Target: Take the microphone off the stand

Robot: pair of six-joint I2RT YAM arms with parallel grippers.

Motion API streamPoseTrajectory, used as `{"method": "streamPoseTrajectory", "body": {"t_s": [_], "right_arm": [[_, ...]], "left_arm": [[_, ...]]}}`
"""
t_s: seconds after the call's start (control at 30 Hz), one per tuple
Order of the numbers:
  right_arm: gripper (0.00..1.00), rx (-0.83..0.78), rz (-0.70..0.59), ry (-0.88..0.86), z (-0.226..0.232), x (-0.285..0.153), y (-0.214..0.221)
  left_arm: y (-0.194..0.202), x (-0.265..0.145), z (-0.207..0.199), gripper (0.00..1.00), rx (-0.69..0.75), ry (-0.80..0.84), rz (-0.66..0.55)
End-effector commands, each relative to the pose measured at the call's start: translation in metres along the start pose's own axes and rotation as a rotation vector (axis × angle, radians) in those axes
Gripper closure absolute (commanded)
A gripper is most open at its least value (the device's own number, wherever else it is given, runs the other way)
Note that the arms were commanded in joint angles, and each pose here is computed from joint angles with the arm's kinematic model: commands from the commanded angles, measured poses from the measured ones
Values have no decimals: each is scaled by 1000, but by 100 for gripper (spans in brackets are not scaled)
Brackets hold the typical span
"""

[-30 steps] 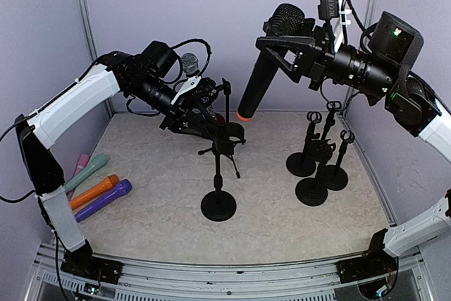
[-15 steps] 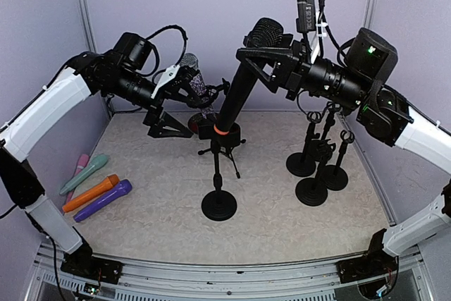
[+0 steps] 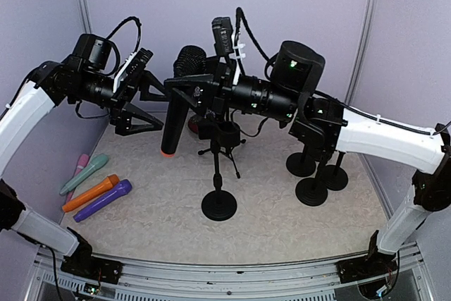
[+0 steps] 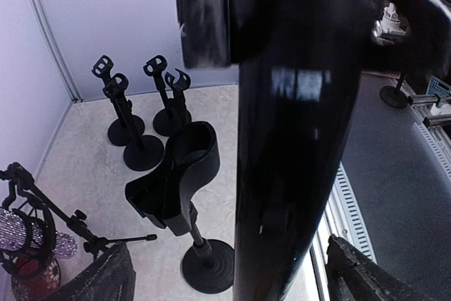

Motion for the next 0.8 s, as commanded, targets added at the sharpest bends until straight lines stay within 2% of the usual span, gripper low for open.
{"method": "streamPoseTrajectory", "body": {"t_s": [0.0, 0.13, 0.37, 0.43, 0.47, 0.57, 0.63, 0.7, 0.77], "right_arm": [[93, -17, -71, -26, 10, 24, -6], [93, -16, -52, -35, 11, 43, 9], [93, -22, -53, -26, 6, 52, 20], [87, -22, -52, -21, 5, 53, 21], [77, -21, -49, -13, 4, 53, 23], [34, -19, -44, 21, -1, 49, 23], [13, -23, -31, 61, -5, 45, 22], [0, -32, -19, 110, -10, 37, 17], [0, -41, -3, 168, -14, 26, 9]], "left_arm": [[1, 0, -15, 13, -26, 47, -28], [13, 0, -25, 24, -45, 87, -8], [33, -2, -26, 60, -107, 99, 24], [39, -4, -24, 71, -124, 96, 26], [41, -5, -23, 75, -130, 93, 27], [50, -8, -18, 81, -139, 67, 48], [63, -11, -11, 84, -147, 27, 86], [85, -15, -2, 86, -160, -34, 157], [120, -20, 9, 87, -186, -110, 263]]}}
Point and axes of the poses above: each gripper's point midway between its finger pads, its own x axis out along the fingers, its own z axis along the line the jaws close on, y = z × x, the point moved 1 cm from there along -x, back along the fingers, and after that the axes turned 10 degrees about x, right-handed, at the moved point
